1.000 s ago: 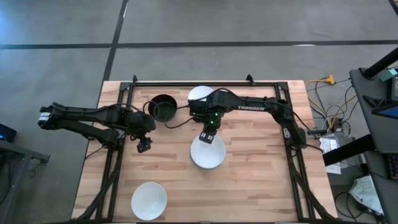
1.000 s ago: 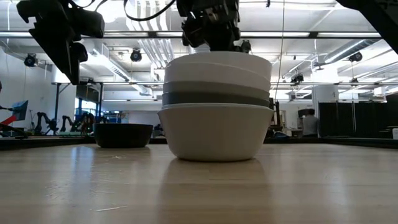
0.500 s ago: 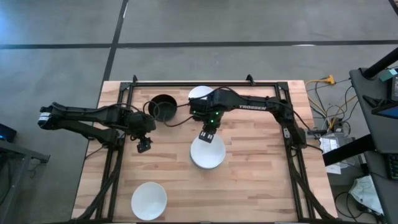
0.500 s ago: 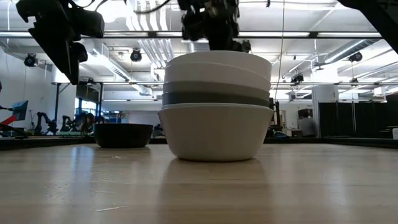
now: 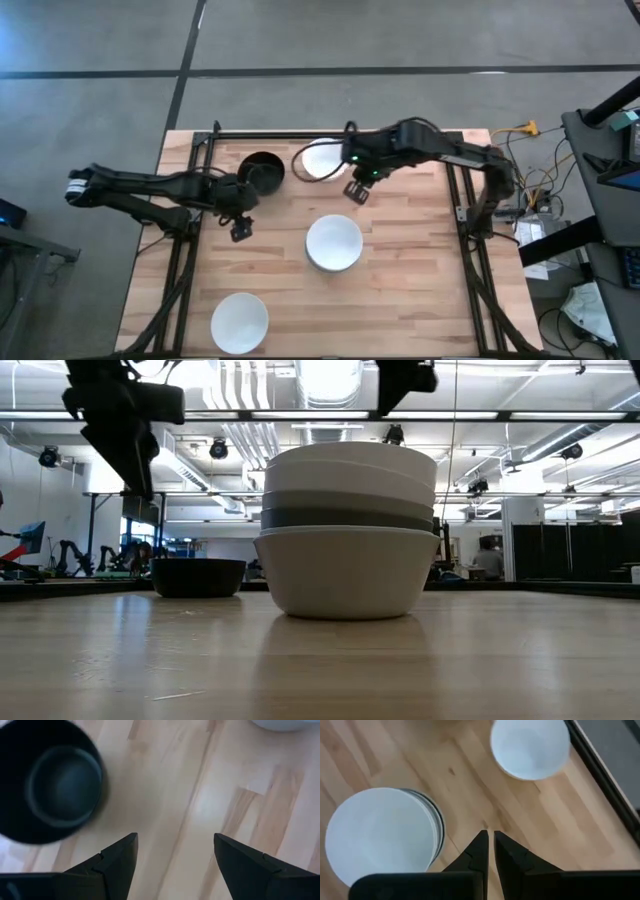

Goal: Nest bowls inside each other
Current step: Stack the black bowl on the top of the white bowl

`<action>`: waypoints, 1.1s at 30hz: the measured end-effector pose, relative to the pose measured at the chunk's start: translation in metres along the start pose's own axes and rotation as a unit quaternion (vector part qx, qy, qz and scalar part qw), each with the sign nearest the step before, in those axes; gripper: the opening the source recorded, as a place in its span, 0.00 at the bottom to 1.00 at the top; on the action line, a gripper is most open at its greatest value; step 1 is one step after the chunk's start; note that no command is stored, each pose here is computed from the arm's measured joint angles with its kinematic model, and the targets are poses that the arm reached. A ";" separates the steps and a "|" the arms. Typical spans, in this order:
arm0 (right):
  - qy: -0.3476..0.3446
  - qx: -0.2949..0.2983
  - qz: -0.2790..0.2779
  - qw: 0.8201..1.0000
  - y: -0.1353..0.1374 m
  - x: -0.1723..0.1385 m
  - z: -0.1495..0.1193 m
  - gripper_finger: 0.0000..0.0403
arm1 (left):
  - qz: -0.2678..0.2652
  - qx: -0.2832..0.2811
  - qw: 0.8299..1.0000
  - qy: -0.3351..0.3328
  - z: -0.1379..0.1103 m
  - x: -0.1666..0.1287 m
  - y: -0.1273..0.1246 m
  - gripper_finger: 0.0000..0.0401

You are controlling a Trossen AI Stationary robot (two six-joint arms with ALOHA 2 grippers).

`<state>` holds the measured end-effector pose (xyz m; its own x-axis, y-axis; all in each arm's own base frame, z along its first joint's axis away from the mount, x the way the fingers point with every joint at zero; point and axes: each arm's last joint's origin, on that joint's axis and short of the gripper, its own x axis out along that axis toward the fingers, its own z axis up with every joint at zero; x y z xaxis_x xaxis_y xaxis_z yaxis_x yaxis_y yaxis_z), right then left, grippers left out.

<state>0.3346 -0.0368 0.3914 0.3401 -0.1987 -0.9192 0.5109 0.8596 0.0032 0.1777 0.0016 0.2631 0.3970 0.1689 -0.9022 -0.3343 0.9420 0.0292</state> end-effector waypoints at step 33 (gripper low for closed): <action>-0.320 0.033 0.221 0.920 -0.045 0.008 -0.161 0.06 | -0.069 -0.112 0.991 0.032 0.087 0.003 0.077 0.61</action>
<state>0.1869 -0.0013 0.3207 0.9116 -0.0906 -0.4011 0.2495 0.8972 0.3644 0.2273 0.0993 0.3000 0.3996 0.0180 -0.9165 -0.4649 0.8657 -0.1857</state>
